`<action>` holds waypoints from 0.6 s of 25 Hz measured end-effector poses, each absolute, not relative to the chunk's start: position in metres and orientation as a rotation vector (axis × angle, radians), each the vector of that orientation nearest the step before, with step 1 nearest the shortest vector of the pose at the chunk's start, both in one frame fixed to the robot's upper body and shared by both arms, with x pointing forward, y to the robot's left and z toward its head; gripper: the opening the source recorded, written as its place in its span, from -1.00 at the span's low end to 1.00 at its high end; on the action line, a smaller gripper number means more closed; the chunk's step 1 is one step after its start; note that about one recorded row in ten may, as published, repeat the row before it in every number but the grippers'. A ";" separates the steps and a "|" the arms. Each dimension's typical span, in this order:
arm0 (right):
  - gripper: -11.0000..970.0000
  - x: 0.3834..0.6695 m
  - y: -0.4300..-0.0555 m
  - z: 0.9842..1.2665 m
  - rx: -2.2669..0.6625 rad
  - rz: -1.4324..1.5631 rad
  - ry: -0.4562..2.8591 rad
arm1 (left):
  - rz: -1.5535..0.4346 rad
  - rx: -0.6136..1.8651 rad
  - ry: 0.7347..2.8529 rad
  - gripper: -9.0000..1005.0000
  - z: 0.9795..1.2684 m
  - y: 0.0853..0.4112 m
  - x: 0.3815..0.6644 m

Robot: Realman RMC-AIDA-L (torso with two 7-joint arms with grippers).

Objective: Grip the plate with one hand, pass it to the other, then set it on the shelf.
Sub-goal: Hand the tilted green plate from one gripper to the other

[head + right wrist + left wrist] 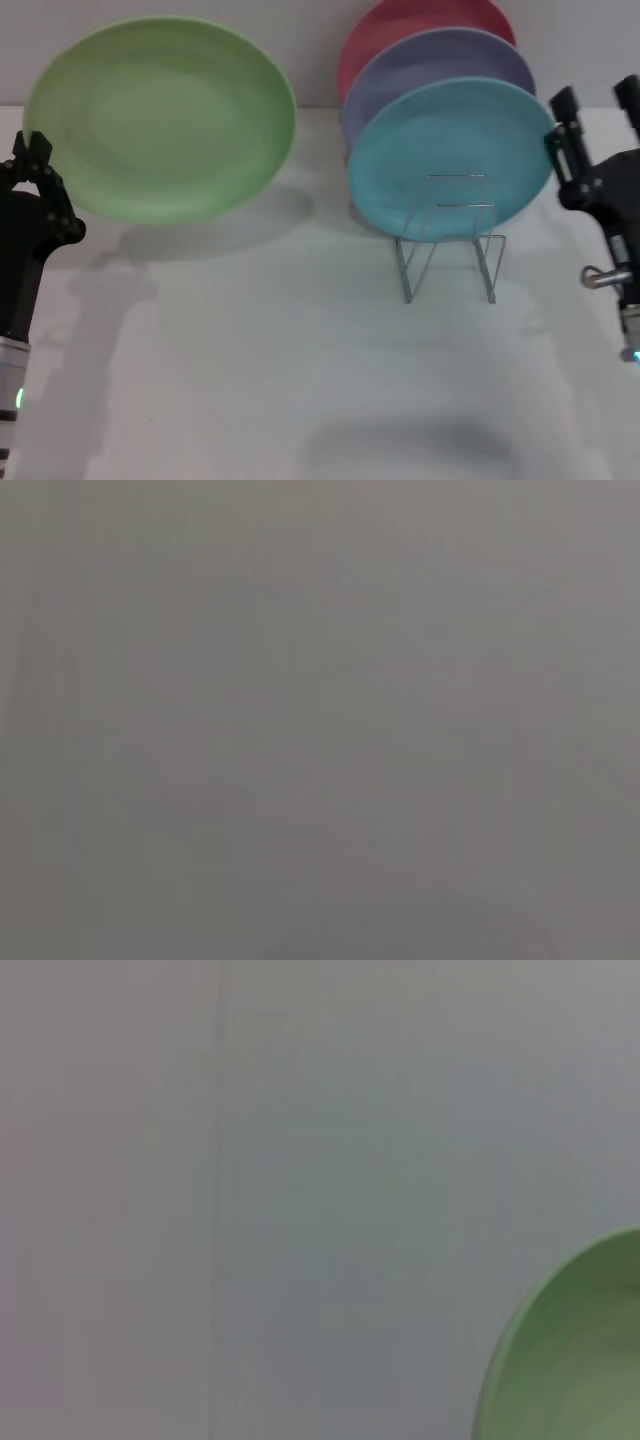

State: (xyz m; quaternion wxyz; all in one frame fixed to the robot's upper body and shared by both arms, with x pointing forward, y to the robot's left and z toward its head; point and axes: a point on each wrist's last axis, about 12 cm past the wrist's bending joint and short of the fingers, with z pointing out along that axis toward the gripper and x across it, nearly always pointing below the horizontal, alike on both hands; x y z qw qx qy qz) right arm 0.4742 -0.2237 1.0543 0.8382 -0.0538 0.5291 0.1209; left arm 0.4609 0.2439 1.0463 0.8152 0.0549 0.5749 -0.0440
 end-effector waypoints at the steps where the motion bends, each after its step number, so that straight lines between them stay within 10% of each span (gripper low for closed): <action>1: 0.30 0.474 -0.216 1.054 -0.112 0.290 1.135 | -0.096 0.123 1.226 -0.92 1.046 0.243 0.461; 15: 0.30 0.470 -0.178 1.048 -0.169 0.446 1.235 | -0.030 0.172 1.225 -0.92 1.047 0.225 0.457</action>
